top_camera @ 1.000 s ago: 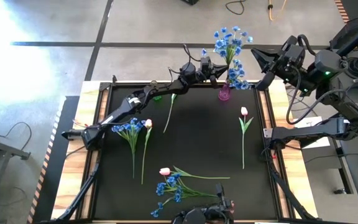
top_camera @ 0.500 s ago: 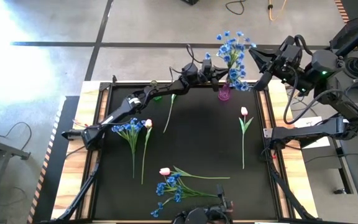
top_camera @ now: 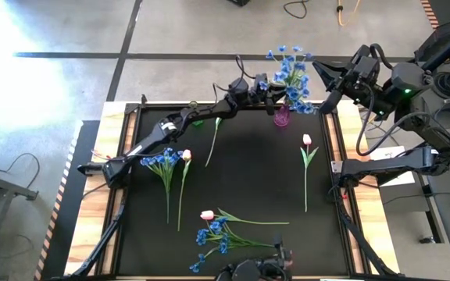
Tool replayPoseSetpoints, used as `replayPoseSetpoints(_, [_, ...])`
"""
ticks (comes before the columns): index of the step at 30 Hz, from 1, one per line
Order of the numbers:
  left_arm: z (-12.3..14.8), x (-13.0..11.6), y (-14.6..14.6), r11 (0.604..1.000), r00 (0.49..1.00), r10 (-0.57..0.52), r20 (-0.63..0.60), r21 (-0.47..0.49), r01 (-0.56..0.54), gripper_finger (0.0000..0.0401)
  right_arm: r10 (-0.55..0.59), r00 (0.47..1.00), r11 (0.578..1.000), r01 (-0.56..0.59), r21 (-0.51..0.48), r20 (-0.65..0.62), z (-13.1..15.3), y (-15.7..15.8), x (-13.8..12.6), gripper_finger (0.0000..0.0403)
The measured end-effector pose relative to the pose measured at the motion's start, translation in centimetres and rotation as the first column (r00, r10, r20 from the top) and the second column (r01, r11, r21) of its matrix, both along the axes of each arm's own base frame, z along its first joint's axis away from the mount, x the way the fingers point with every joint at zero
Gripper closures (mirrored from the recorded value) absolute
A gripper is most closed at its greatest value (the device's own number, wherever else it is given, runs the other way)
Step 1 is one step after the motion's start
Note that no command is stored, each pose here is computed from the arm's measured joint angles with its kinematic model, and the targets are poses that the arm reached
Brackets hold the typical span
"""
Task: Sort flowers into vase by color
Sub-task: Put the blue flowers into the violet vase
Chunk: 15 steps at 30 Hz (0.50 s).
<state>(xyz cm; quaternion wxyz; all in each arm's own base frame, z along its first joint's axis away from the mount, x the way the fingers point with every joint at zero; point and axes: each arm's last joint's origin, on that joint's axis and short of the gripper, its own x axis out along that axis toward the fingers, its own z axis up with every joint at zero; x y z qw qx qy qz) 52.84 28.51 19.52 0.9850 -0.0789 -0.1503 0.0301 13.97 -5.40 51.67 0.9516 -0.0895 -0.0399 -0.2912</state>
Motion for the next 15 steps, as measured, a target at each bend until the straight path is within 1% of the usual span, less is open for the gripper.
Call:
replayPoseSetpoints(3, [0.13, -0.05, 0.02, 1.000, 1.000, -0.014, 0.000, 0.005, 0.014, 0.0306, 0.000, 1.000, 1.000, 0.000, 0.000, 0.000, 0.00, 0.00, 0.00, 0.0390])
replayPoseSetpoints(7, [0.47, -0.18, -0.01, 0.998, 0.998, -0.065, 0.002, 0.007, 0.065, 0.0294, 0.000, 1.000, 1.000, 0.000, -0.001, 0.000, 0.00, 0.00, 0.00, 0.0390])
replayPoseSetpoints(11, [0.97, -0.38, 0.10, 0.995, 0.995, -0.099, 0.006, -0.002, 0.099, 0.0297, 0.000, 1.000, 1.000, 0.000, -0.003, -0.002, 0.00, 0.00, 0.00, 0.0390])
replayPoseSetpoints(15, [0.88, -0.54, 0.44, 0.996, 0.996, -0.094, -0.002, -0.007, 0.094, 0.0314, -0.001, 1.000, 1.000, 0.001, -0.004, -0.003, 0.00, 0.00, 0.00, 0.0390])
